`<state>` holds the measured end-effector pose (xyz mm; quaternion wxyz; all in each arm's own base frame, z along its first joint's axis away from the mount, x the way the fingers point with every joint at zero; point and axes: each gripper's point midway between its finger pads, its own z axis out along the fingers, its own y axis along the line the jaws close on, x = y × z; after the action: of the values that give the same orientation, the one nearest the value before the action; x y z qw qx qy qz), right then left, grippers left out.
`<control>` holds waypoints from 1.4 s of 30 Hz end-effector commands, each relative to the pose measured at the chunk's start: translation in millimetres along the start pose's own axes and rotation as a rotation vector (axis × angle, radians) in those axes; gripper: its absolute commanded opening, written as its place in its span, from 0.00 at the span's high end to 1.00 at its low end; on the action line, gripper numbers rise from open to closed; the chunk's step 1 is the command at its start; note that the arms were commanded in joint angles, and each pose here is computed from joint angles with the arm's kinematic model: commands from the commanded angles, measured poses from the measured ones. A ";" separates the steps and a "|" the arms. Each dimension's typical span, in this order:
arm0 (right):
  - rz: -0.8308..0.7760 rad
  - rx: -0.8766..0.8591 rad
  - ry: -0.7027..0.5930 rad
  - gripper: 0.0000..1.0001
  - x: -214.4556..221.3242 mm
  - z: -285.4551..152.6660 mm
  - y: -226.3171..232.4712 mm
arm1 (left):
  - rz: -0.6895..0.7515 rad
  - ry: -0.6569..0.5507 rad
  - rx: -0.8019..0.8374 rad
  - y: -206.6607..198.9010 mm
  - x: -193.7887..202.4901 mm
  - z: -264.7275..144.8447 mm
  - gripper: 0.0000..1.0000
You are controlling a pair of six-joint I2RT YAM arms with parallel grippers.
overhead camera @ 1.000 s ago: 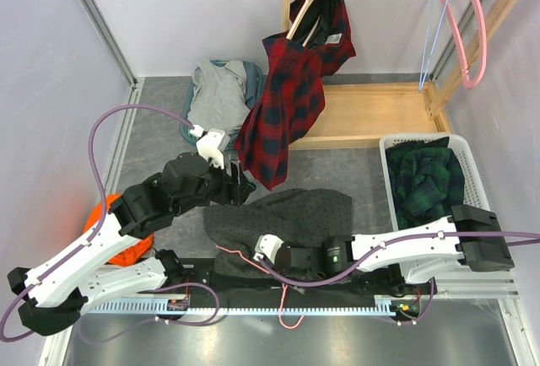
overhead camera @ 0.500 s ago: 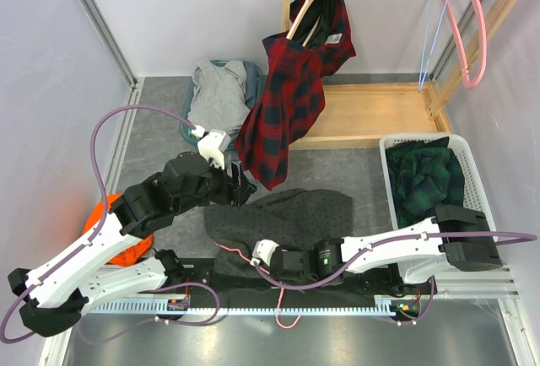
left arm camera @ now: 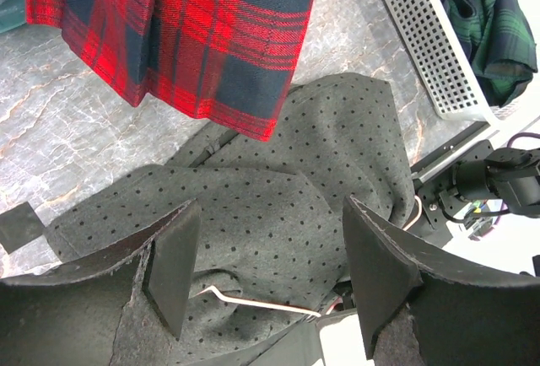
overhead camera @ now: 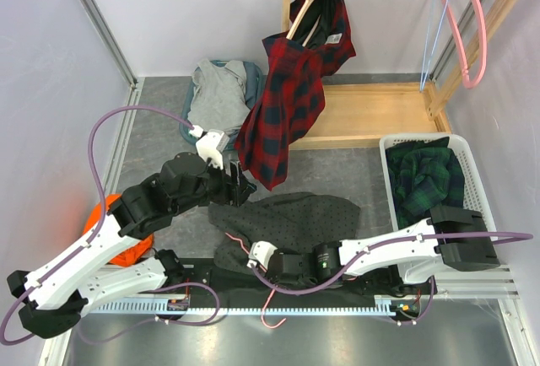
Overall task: Place the skirt on the hanger
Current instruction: Pick up the hanger at the center of the board.
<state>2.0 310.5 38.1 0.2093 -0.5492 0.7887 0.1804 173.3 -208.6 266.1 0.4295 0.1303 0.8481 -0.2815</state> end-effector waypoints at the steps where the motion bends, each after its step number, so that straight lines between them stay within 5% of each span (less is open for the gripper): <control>1: 0.005 0.056 -0.055 0.62 -10.9 2.4 -6.8 | 0.016 -0.028 0.033 -4.0 -5.6 -2.5 0.26; 7: -0.005 0.057 -0.048 0.66 -9.2 5.5 -5.2 | 0.016 -0.027 0.037 -4.6 -5.3 -2.7 0.26; 12: -0.013 0.042 -0.047 1.00 -8.4 5.2 -1.9 | 0.015 -0.031 0.043 -5.8 -6.7 -3.6 0.26; 23: -0.032 0.005 -0.128 1.00 -44.7 -54.3 3.3 | 0.017 -0.033 0.046 -6.9 -9.0 -4.1 0.26; 42: 0.058 -0.119 -0.623 1.00 -125.8 -209.1 -1.9 | 0.054 -0.154 0.035 -11.8 -51.7 -22.0 0.27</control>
<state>5.3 298.9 219.5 0.3387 -0.4994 0.7197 0.3435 175.8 -210.1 286.4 0.4476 0.1374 0.8340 -0.2919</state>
